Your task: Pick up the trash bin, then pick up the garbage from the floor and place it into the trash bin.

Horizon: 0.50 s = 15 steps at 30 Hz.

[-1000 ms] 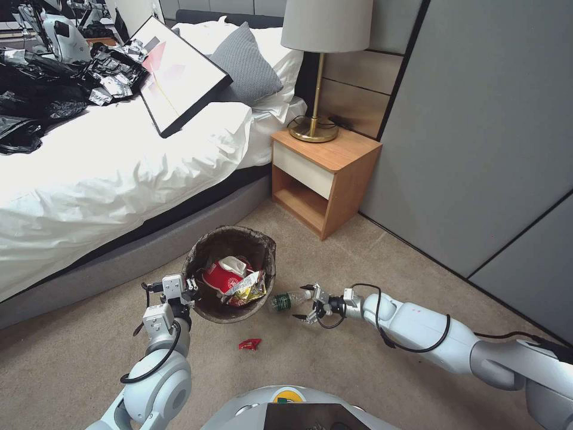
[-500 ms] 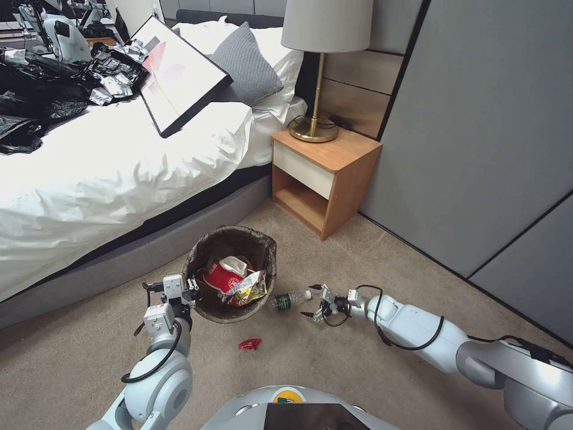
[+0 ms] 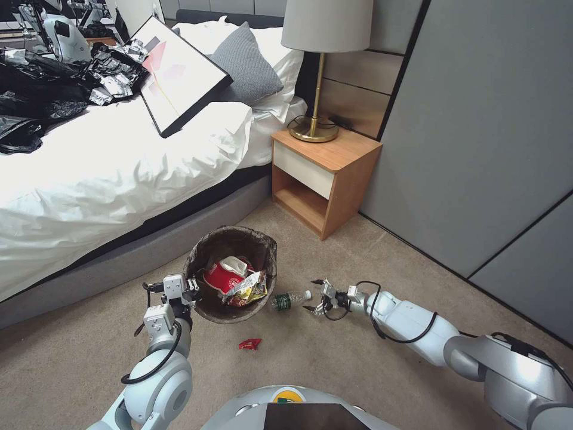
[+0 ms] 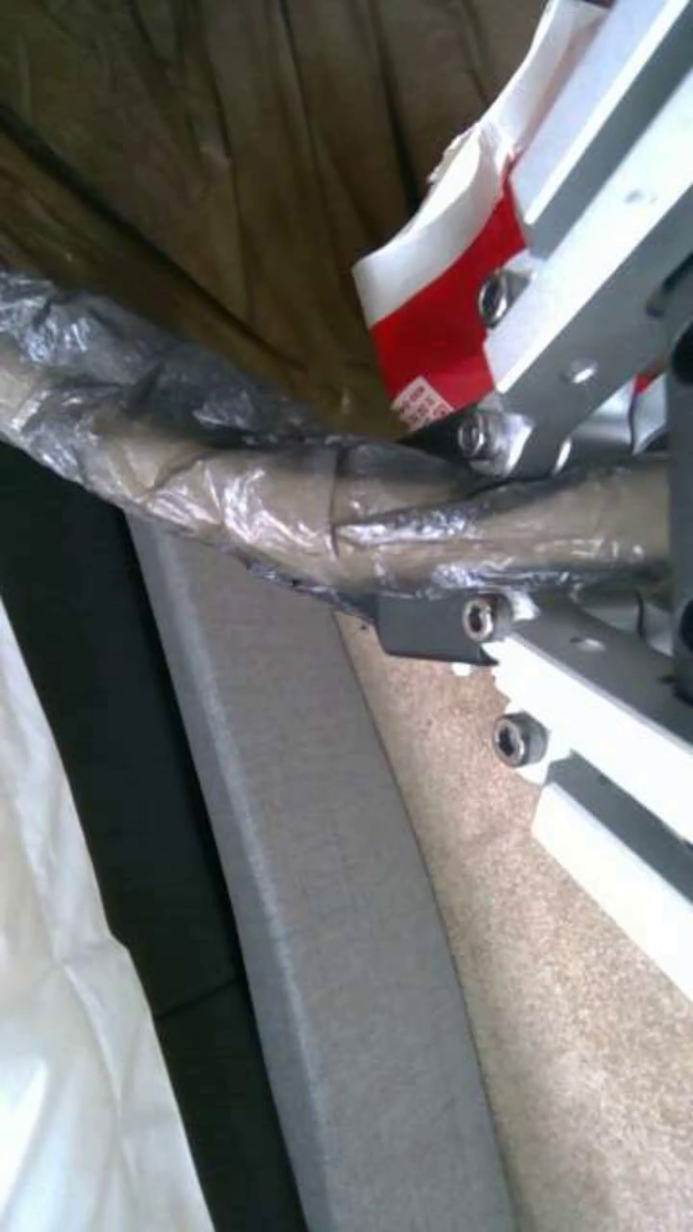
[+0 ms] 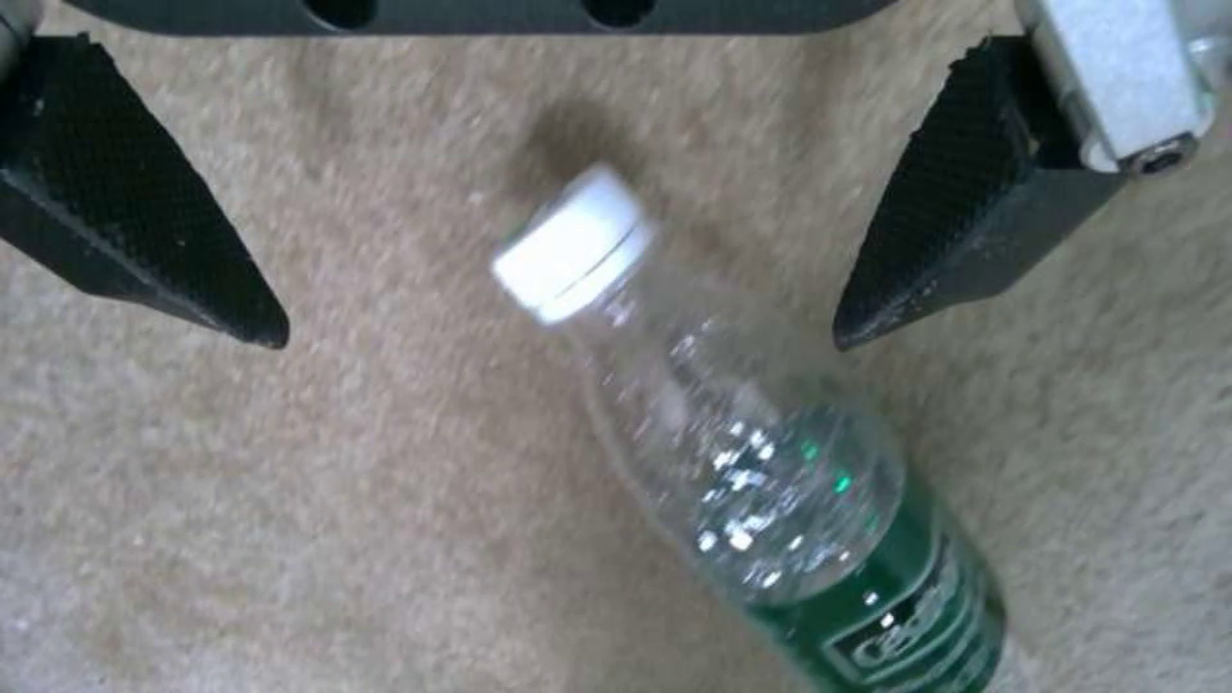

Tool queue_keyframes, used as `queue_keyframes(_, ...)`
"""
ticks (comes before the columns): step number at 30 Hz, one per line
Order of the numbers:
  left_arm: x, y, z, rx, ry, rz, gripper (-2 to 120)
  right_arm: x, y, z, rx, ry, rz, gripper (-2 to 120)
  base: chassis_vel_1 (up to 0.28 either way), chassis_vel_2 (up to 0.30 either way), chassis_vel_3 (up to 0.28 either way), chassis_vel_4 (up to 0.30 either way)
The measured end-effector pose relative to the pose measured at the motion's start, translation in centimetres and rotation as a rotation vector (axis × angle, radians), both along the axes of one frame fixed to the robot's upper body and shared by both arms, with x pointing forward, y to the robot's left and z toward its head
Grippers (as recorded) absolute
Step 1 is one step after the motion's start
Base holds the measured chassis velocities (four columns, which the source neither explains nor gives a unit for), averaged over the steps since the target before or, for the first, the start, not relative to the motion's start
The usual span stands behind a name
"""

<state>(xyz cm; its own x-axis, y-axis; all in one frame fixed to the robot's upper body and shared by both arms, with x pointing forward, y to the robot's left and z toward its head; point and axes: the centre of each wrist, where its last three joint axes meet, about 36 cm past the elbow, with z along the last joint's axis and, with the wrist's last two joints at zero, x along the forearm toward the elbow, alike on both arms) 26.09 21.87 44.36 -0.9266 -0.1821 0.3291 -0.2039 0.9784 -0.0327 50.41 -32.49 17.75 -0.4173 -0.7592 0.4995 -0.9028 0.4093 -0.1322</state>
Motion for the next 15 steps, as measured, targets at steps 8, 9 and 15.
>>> queue_keyframes(8, -0.1, 0.0, 0.2, -0.002, -0.003, 0.002, 0, 1.2, 2.5, -0.7, 0.021, -0.026, 0.010, 100, 0.000, 0.000, 0.000, 0.000)
queue_keyframes(9, -0.2, 0.0, 0.2, -0.002, -0.004, 0.002, 0, 1.4, 2.9, -0.7, 0.026, -0.030, 0.011, 100, 0.000, 0.000, 0.000, 0.000)
queue_keyframes(15, -0.1, -0.1, 0.3, -0.005, -0.005, 0.003, 0, 2.0, 5.1, -1.0, 0.051, -0.042, 0.022, 100, 0.000, 0.000, 0.000, 0.000)
